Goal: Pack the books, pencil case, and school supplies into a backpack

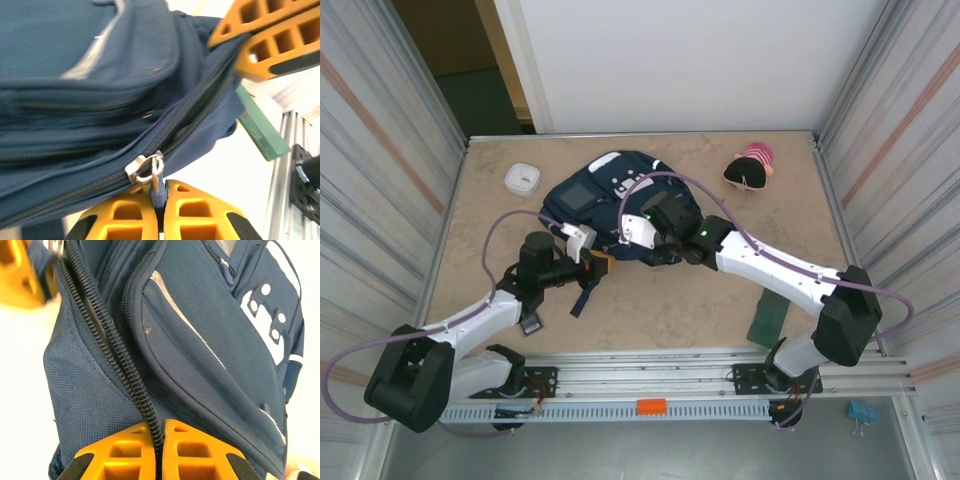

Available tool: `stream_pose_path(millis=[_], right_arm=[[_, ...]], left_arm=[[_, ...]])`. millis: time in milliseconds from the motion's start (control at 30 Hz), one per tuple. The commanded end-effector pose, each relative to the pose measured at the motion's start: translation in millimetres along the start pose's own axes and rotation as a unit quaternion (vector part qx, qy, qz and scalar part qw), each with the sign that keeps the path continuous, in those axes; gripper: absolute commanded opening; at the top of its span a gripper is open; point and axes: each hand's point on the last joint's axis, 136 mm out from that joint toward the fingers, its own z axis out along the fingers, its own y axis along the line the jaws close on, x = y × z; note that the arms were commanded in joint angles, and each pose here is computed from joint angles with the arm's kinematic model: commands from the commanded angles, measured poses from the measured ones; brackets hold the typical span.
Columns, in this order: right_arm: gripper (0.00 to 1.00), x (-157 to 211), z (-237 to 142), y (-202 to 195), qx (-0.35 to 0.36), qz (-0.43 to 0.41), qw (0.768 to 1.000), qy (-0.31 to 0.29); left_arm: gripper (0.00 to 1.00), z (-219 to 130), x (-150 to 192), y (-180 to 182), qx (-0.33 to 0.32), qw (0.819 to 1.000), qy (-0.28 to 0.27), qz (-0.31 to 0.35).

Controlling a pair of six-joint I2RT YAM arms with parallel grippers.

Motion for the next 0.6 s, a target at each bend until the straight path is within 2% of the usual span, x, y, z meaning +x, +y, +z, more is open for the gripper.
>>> stream_pose_path(millis=[0,133,233,333,400,433,500,567], right_arm=[[0.0,-36.8,6.1,-13.4,0.04,0.07,0.994,-0.068],[0.0,-48.1,9.9,-2.7,0.021,0.11,0.989,-0.095],[0.0,-47.0,7.3,1.1,0.011,0.142,0.985,-0.101],[0.28,-37.3,-5.6,6.7,-0.025,0.208,0.972,-0.102],[0.46,-27.0,-18.1,8.4,-0.063,0.298,0.947,-0.104],[0.56,-21.0,-23.6,8.6,-0.087,0.358,0.924,-0.105],[0.65,-2.4,-28.3,6.1,-0.117,0.471,0.869,-0.096],[0.66,25.9,-23.9,1.3,-0.111,0.576,0.807,-0.064]], left_arm=[[0.0,3.6,-20.9,-44.6,0.082,0.996,-0.002,0.033],[0.0,9.4,-26.5,-53.9,0.093,0.995,-0.006,0.029],[0.0,11.6,-23.4,-40.6,0.056,0.998,-0.002,0.014],[0.0,11.0,-12.7,-22.7,0.007,1.0,0.008,0.01],[0.0,9.2,-9.5,-19.3,-0.003,1.0,0.006,0.013],[0.0,8.6,-8.0,-18.1,-0.006,1.0,0.005,0.013],[0.0,8.3,-6.0,-16.4,-0.01,1.0,0.007,0.013],[0.0,8.4,-2.9,-14.5,-0.014,1.0,0.012,0.012]])
